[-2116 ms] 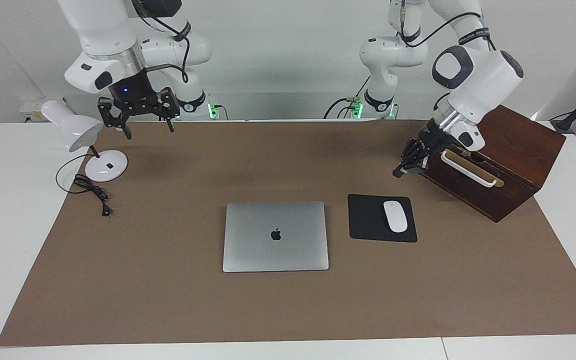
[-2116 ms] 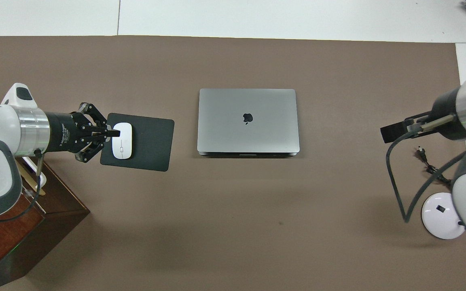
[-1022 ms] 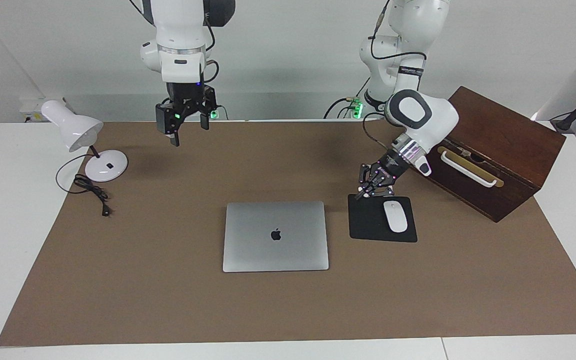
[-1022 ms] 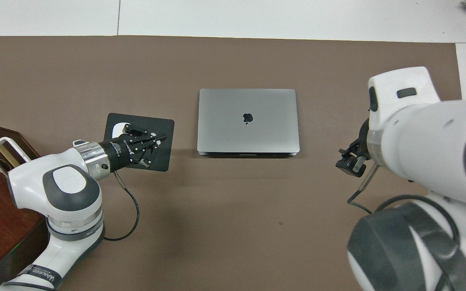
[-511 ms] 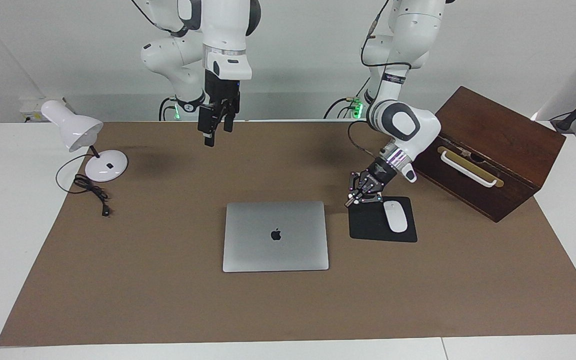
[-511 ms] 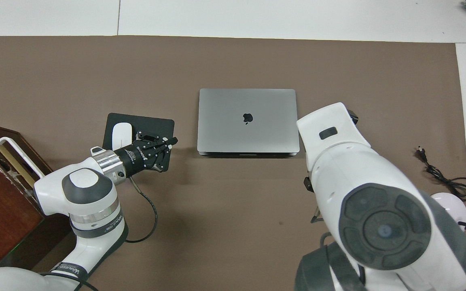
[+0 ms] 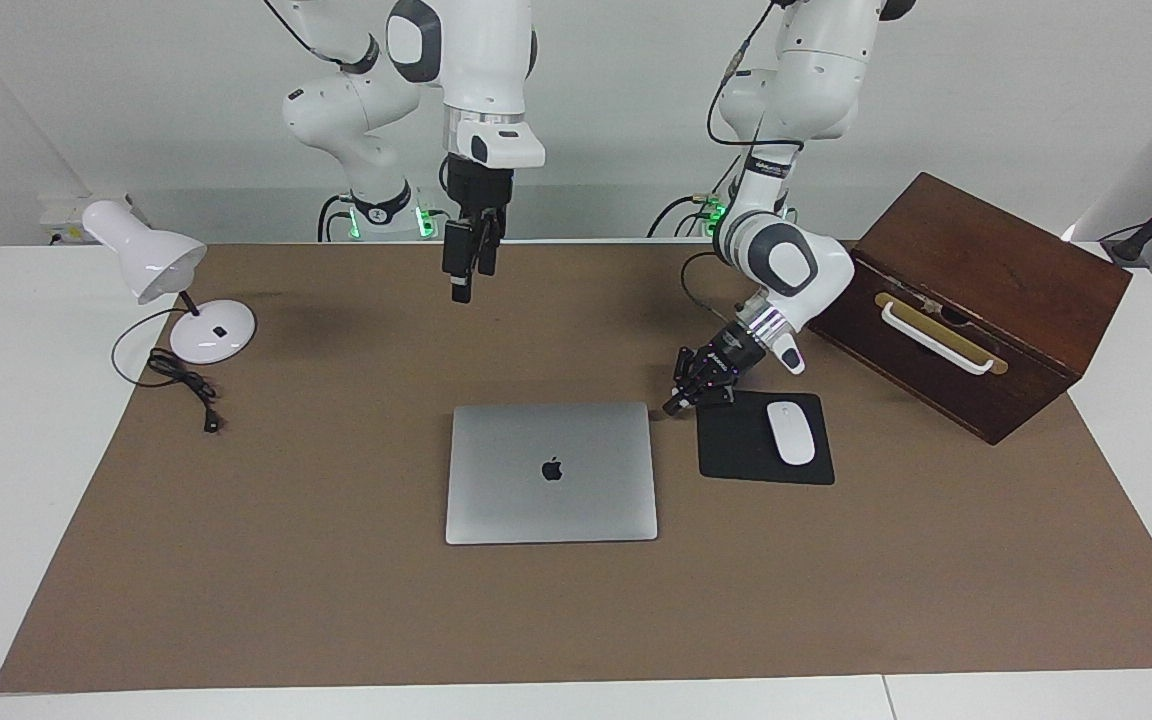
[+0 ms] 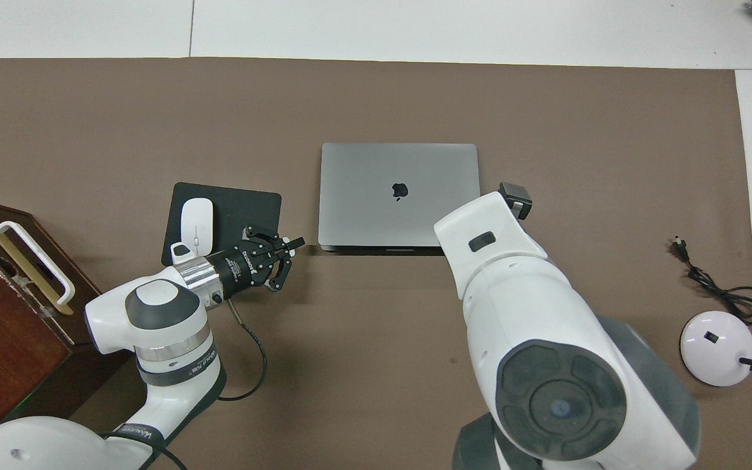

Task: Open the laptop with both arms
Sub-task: 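Place the right gripper at the laptop lid's front edge while the left gripper holds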

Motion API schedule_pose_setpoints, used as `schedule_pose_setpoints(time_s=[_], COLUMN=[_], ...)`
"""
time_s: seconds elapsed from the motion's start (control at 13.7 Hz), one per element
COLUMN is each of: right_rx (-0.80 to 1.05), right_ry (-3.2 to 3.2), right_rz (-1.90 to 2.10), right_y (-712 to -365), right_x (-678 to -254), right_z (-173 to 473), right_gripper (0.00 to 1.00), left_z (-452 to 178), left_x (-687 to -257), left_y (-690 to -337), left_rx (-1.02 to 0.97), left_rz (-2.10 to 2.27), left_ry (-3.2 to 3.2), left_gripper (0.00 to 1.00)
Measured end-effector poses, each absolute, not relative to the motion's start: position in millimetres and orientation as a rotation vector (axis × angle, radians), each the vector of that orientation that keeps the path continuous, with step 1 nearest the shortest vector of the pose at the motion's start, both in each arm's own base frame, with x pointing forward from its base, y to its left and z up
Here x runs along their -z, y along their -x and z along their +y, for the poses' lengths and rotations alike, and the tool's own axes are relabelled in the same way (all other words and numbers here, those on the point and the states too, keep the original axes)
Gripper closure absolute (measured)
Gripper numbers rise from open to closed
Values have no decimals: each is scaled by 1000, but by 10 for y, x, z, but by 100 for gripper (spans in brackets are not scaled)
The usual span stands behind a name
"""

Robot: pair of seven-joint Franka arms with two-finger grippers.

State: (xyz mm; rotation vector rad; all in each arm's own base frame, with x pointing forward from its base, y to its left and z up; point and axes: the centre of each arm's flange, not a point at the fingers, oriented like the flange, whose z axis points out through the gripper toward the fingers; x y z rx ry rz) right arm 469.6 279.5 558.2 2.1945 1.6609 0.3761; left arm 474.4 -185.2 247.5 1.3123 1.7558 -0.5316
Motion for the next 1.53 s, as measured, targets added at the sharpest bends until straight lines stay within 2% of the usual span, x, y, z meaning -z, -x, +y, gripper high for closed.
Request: schedule_pose_setpoints(time_s=[0.66,1.53], right_rx=[-316,-374], right_ry=[-2198,-2225], right_rz=[1696,1642], right_y=[-4656,-4748], right_x=[-5151,-4546], right_z=[3010,3395], right_gripper=[0,0], left_z=[-2109,-2305], left_x=[-2400,-2376], left_y=[-4614,-4630], left_rx=[532,495], left_rz=[1732,1779], left_ry=[-1321,-1292], left_gripper=[99,99])
